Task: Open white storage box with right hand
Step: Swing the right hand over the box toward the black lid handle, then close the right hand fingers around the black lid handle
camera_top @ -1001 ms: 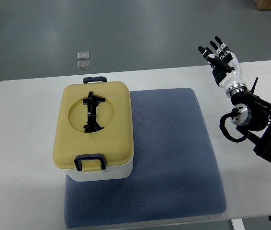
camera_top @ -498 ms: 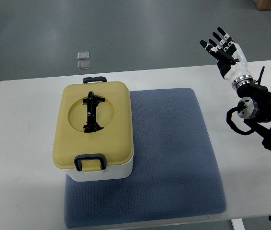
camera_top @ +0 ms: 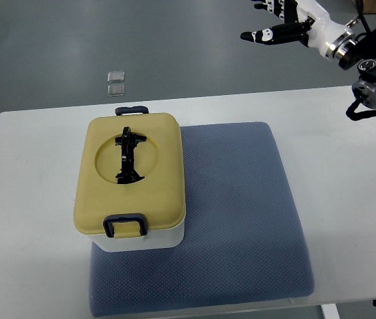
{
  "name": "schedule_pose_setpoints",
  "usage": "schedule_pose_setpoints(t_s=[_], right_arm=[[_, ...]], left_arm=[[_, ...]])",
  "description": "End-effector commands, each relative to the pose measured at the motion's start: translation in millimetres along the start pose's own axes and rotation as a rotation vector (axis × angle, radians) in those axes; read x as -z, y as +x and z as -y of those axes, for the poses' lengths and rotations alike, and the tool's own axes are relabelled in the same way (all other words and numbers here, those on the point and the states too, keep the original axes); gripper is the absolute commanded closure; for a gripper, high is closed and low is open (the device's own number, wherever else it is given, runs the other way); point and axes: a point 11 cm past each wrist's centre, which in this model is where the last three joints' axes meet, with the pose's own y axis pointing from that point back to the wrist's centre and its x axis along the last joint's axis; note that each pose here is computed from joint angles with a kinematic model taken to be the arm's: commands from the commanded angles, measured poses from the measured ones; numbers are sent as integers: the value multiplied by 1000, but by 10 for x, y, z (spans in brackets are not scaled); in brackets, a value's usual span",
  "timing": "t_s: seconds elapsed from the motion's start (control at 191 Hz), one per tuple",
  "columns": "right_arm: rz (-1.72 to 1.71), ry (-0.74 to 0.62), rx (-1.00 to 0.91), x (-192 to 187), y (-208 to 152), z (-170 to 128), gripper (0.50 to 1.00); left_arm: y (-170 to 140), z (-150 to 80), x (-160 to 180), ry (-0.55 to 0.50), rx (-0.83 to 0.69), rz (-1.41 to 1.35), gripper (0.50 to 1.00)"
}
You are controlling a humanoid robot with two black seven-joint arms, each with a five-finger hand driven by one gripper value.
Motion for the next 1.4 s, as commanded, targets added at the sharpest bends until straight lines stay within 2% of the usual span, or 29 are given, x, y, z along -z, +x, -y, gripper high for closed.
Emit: schedule_pose_setpoints(t_s=[0.0, 0.126, 0.267, 0.461, 0.655, 0.817, 0.995, 1.032, 1.236, 1.393], right_arm=[[-147, 71, 151, 394, -148, 198, 570], [-341, 133, 333, 781, -433, 372, 570], [-569, 197, 561, 1085, -983, 581, 572], [-778, 271, 776, 1260, -1649, 736, 572], [-914, 316, 908, 1344, -2074, 779, 574], [-973, 331, 950, 1381, -2177, 784, 576], [-1062, 312, 1023, 1202, -2268, 724, 603], [-1066, 310, 1036, 1171, -2279, 709, 634], [-1067, 312, 1049, 1130, -2297, 687, 679], [-1043, 336, 1074, 1131, -2342, 649, 750]], left_arm=[[0, 0, 2, 0, 0, 0, 500], [0, 0, 2, 0, 0, 0, 500], [0, 0, 2, 0, 0, 0, 500], [0, 0, 2, 0, 0, 0, 500], [0, 0, 2, 0, 0, 0, 500], [0, 0, 2, 0, 0, 0, 500], [0, 0, 2, 0, 0, 0, 500], [0, 0, 2, 0, 0, 0, 500], [0, 0, 2, 0, 0, 0, 500], [0, 0, 2, 0, 0, 0, 500]])
